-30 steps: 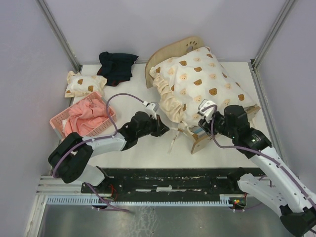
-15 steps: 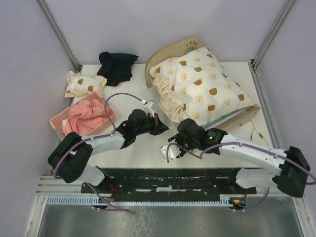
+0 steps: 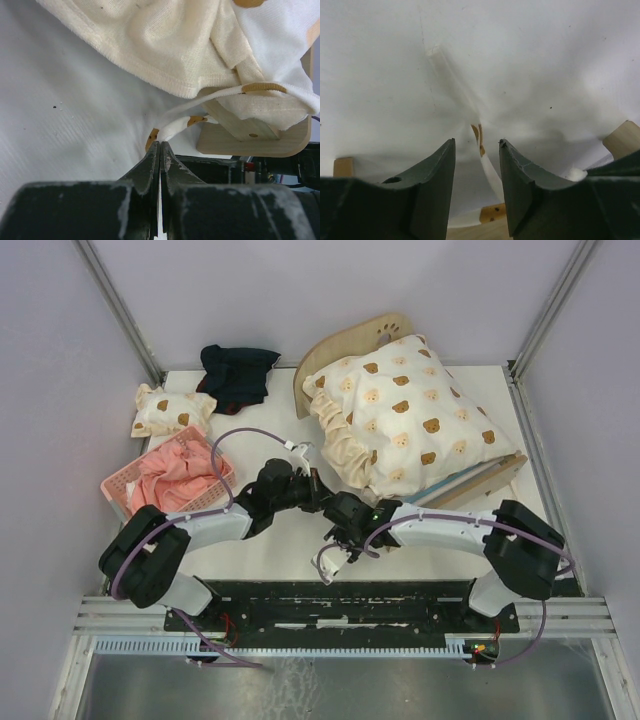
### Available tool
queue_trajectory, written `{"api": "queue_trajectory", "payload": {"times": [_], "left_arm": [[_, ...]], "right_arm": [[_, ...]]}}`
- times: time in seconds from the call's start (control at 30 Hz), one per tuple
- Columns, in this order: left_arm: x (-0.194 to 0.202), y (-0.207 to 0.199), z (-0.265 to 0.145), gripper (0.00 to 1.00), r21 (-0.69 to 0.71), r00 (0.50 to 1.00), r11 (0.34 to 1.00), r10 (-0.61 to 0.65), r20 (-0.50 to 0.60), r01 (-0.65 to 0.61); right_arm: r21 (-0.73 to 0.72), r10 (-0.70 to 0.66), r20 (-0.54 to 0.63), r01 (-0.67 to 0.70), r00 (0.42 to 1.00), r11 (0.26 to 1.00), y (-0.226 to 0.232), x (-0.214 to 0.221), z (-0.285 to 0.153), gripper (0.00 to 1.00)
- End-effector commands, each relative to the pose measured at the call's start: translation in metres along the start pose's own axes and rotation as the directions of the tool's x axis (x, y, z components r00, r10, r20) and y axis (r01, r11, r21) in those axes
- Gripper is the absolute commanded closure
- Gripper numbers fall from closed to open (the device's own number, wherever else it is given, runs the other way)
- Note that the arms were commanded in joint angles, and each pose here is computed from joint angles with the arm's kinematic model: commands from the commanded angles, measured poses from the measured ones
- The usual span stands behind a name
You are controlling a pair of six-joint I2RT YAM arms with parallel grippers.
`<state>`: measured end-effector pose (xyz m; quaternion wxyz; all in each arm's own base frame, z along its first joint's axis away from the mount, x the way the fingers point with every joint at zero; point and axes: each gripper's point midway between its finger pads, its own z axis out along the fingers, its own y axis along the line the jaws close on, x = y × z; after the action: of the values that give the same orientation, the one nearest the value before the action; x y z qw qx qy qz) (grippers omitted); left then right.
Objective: Set up the pet bed
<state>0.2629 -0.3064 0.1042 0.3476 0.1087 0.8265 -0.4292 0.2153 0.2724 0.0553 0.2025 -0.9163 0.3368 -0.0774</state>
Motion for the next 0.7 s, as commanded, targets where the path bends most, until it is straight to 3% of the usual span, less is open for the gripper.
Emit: {"api": "queue_trajectory", "payload": {"times": [0.0, 0.27, 0.37, 0.5, 0.67], "left_arm": [[-0.02, -0.016, 0.002, 0.97, 0.064, 0.999, 0.998, -0.02, 0.046, 0.017], [-0.02, -0.017, 0.002, 0.97, 0.065, 0.999, 0.998, -0.023, 0.045, 0.02], [-0.02, -0.015, 0.001, 0.97, 0.06, 0.999, 0.998, -0.025, 0.047, 0.022], [-0.019, -0.013, 0.002, 0.97, 0.056, 0.999, 0.998, -0.028, 0.045, 0.026], [-0.017, -0.01, 0.001, 0.97, 0.05, 0.998, 0.998, -0.027, 0.05, 0.025]], "right_arm": [[0.057, -0.048, -0.058, 0.051, 0.997, 0.997, -0.029, 0.005, 0.002, 0.52], [0.01, -0.073, -0.138, 0.075, 0.988, 0.997, -0.023, 0.018, 0.024, 0.61], [0.007, -0.054, -0.116, 0.055, 0.992, 0.998, -0.02, 0.015, 0.021, 0.73], [0.002, -0.037, -0.082, 0.038, 0.996, 0.999, -0.015, 0.01, 0.013, 0.97], [0.047, 0.021, -0.009, -0.02, 1.0, 0.999, -0.015, 0.001, -0.001, 0.98]]}}
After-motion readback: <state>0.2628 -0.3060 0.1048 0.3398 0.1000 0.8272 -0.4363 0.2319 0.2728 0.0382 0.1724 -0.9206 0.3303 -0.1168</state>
